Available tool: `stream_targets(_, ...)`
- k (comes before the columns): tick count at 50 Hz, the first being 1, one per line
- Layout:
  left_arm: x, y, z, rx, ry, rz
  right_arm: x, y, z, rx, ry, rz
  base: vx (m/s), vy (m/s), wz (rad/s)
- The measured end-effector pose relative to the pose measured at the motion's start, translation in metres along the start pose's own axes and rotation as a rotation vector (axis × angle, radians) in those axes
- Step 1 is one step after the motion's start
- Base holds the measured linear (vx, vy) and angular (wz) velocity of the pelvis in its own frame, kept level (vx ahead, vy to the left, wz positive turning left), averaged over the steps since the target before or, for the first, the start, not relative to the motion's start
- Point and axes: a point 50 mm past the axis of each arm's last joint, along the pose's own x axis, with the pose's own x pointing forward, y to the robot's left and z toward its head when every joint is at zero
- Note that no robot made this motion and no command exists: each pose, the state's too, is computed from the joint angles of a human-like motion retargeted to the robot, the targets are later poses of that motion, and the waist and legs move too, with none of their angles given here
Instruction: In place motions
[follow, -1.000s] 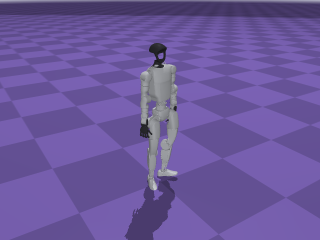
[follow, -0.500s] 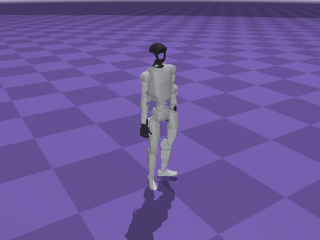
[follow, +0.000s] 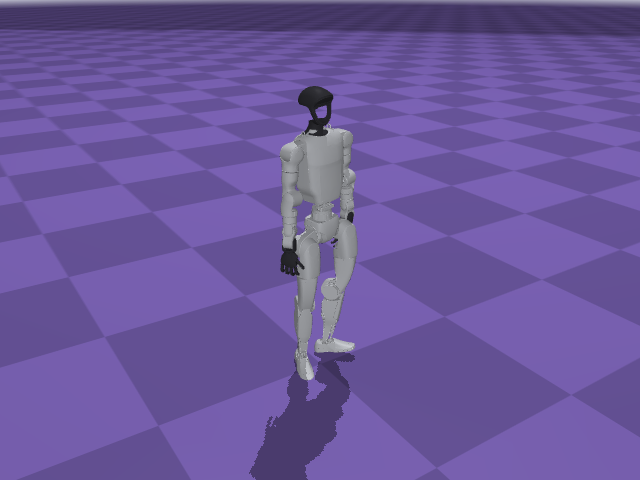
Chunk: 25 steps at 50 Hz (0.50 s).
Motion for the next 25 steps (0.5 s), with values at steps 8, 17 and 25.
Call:
stream_targets(8,0.0002,-0.0006,-0.0001,0.0,0.001,0.004,-0.0001,-0.0005,0.0017,0.004,-0.015,-0.003,0.0,0.0,0.0)
stream_targets(17,0.0002,-0.001,0.0003,0.0,-0.001,0.0,0.0,0.0004,0.0007,0.007,-0.014,0.002,0.0,0.0,0.0)
stream_targets(25,0.0001,-0.0005,0.0007,0.001,-0.001,0.0,-0.0001,-0.0006,-0.0014,-0.007,0.016,-0.004,0.0,0.0,0.0)
